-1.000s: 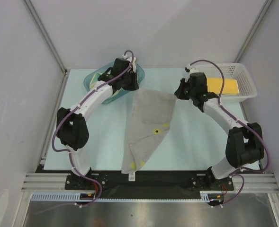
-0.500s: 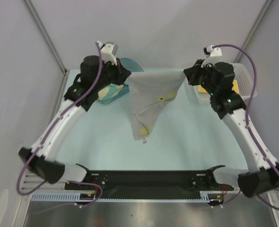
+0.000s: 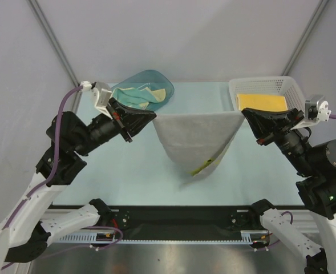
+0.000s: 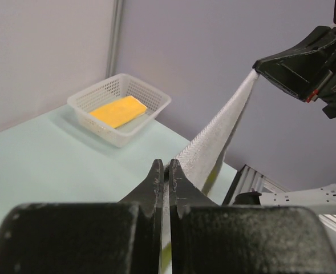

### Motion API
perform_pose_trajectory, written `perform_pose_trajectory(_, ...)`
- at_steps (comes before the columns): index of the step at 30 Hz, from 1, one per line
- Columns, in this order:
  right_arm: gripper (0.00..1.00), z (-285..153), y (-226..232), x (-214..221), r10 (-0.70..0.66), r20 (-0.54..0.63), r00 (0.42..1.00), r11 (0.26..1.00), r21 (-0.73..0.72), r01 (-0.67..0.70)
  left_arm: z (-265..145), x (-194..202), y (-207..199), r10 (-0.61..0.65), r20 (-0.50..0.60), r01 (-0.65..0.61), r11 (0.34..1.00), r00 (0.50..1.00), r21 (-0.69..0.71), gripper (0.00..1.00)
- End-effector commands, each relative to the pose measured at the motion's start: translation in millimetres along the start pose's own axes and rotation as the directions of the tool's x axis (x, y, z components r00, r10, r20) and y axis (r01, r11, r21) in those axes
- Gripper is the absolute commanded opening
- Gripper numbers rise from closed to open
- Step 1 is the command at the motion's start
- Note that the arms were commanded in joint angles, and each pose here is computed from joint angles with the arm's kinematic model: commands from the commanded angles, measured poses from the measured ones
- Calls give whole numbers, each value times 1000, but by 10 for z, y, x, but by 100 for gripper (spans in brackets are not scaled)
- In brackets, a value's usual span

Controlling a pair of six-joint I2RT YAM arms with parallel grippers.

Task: Fold and stack the towels
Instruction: Flatten out the crumpled towel

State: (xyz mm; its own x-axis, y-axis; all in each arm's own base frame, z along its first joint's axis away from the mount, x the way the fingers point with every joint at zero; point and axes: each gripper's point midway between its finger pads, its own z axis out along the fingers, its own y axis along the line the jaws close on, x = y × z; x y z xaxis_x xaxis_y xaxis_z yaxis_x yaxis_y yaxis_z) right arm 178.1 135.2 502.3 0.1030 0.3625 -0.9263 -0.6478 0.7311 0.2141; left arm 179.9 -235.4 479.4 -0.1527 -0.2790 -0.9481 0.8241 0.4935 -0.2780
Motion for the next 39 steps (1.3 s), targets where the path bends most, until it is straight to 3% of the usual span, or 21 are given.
perform_pose_trajectory(1, 0, -96, 59, -174, 21, 23, 1000, 1000, 7, -21, -21, -160, -117, -36, 32, 36, 999, 999, 9, 0)
perform_pose_trajectory(6, 0, -98, 4, -253, 0, 44, 999, 999, 43, -2, -51, -381, -57, -34, 35, 37, 997, 999, -75, 0)
perform_pose_trajectory(10, 0, 113, -309, -22, -54, -8, 999, 988, 147, 54, 7, -418, 205, -5, 13, 8, 976, 1000, -218, 0)
perform_pose_trajectory(14, 0, 446, -647, 410, -72, -84, 994, 972, 217, 88, 210, -165, 724, 48, -82, -78, 909, 995, -410, 0)
perform_pose_trajectory(17, 0, 736, -941, 805, -57, -132, 990, 964, 250, 89, 514, 213, 1142, 11, -167, -88, 883, 986, -460, 0)
perform_pose_trajectory(18, 0, 912, -1079, 979, -50, -149, 988, 962, 257, 88, 599, 463, 1446, -28, -210, -83, 861, 977, -502, 0)
perform_pose_trajectory(20, 0, 1080, -1308, 1187, -36, -170, 985, 959, 272, 82, 768, 626, 1668, -63, -208, -48, 871, 976, -490, 0)
perform_pose_trajectory(21, 0, 1250, -1457, 1394, -29, -191, 981, 960, 270, 80, 811, 825, 1974, -87, -233, -52, 845, 969, -533, 0)
perform_pose_trajectory(24, 0, 1557, -1750, 1503, -40, -178, 983, 962, 259, 87, 1027, 877, 2366, -37, -209, -81, 845, 977, -529, 0)
perform_pose_trajectory(25, 0, 1697, -1924, 1776, -23, -223, 975, 961, 263, 82, 1146, 1067, 2568, -46, -235, -89, 841, 971, -533, 0)
perform_pose_trajectory(28, 0, 2008, -2112, 1785, -67, -212, 975, 966, 229, 116, 1388, 1006, 2886, 3, -214, -116, 849, 977, -516, 0)
perform_pose_trajectory(29, 0, 2090, -2242, 2022, -58, -252, 966, 967, 225, 117, 1486, 1209, 3069, -10, -250, -124, 847, 968, -516, 0)
perform_pose_trajectory(34, 0, 2240, -2373, 2254, -78, -286, 955, 974, 182, 134, 1568, 1235, 3428, 24, -286, -182, 821, 958, -541, 0)
perform_pose_trajectory(39, 0, 2161, -2367, 2409, -81, -296, 952, 978, 162, 134, 1327, 1212, 3518, 67, -302, -247, 751, 951, -612, 0)
